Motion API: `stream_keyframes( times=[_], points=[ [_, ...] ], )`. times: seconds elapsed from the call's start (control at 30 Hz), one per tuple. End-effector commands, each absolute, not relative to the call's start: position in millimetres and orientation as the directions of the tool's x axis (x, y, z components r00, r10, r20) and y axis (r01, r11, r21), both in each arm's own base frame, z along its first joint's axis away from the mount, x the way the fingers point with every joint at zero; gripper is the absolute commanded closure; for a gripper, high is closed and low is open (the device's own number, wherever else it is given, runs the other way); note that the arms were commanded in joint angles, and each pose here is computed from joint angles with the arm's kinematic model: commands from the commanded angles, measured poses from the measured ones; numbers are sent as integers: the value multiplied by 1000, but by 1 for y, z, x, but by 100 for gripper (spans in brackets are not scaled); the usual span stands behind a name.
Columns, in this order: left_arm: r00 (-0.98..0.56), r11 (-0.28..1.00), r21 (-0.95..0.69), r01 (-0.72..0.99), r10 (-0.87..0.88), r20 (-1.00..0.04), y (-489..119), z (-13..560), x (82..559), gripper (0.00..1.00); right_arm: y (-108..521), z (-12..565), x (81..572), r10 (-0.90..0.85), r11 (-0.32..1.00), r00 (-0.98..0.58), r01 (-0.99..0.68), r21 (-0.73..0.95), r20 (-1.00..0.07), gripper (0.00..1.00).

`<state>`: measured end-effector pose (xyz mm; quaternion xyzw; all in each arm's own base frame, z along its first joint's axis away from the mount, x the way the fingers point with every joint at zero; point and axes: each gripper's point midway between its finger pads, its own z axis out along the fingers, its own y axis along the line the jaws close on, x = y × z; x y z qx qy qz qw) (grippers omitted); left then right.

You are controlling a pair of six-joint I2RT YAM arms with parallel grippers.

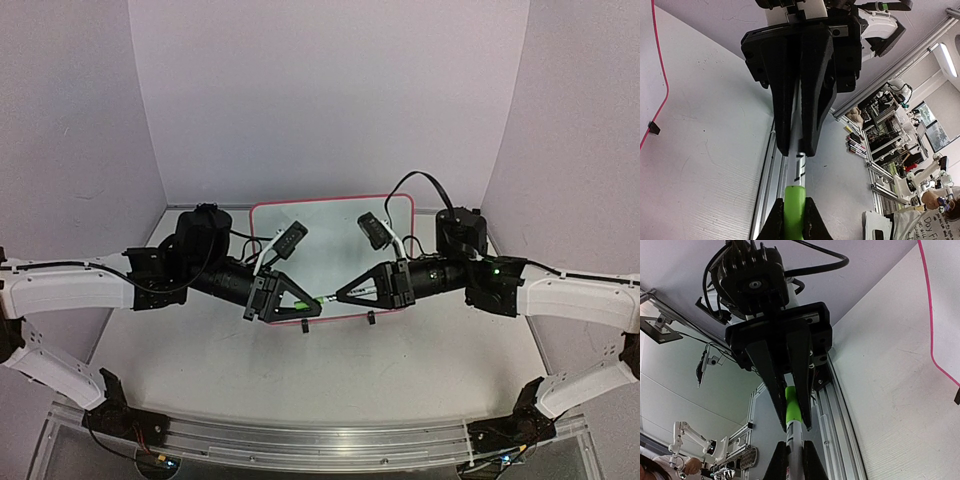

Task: Write a sentence on the whiteboard
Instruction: Open the pen cap from the whiteboard marker, then place the pen cap at the center of the board.

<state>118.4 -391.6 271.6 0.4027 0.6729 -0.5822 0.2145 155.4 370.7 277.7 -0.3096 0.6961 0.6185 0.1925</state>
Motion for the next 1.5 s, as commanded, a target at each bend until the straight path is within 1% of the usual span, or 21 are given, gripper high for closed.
stream_keyframes(
  times=[0.0,0.13,0.37,0.5,0.57,0.63,0.77,0.83,0.93,1.13,1.33,1.47],
  points=[
    [-553,-60,-585,809,257,-792,-383,290,110,100,360,290,162,-154,30,-723,-684,729,-673,100],
    [-548,-57,-575,816,240,-801,-380,293,110,100,352,290,166,-143,35,-728,-680,732,-670,100],
    [-548,-4,-562,827,216,-808,-370,292,114,100,332,292,179,-100,60,-735,-678,733,-671,100],
    [-574,80,-574,815,248,-780,-365,268,121,100,324,294,183,-78,73,-734,-679,731,-675,100],
    [-607,163,-586,794,275,-746,-363,242,128,100,323,294,186,-66,93,-731,-682,725,-679,100],
    [-656,288,-589,755,301,-693,-356,206,139,100,320,288,190,-64,147,-726,-685,714,-684,100],
    [-760,577,-531,621,279,-587,-335,137,168,100,308,270,205,-45,309,-719,-670,675,-694,100],
    [-786,659,-485,574,279,-552,-331,113,174,100,300,257,214,-35,399,-728,-638,659,-684,100],
    [-785,684,-447,576,312,-535,-343,96,170,100,294,242,219,-40,467,-745,-604,646,-666,100],
    [-787,682,-445,580,330,-521,-361,78,170,100,292,229,222,-42,511,-763,-571,643,-645,100],
    [-805,726,-400,559,359,-473,-356,55,172,95,292,225,221,-42,525,-764,-565,637,-643,100],
    [-810,740,-386,551,363,-461,-355,49,173,89,292,222,222,-47,531,-767,-562,634,-640,100]
  ],
)
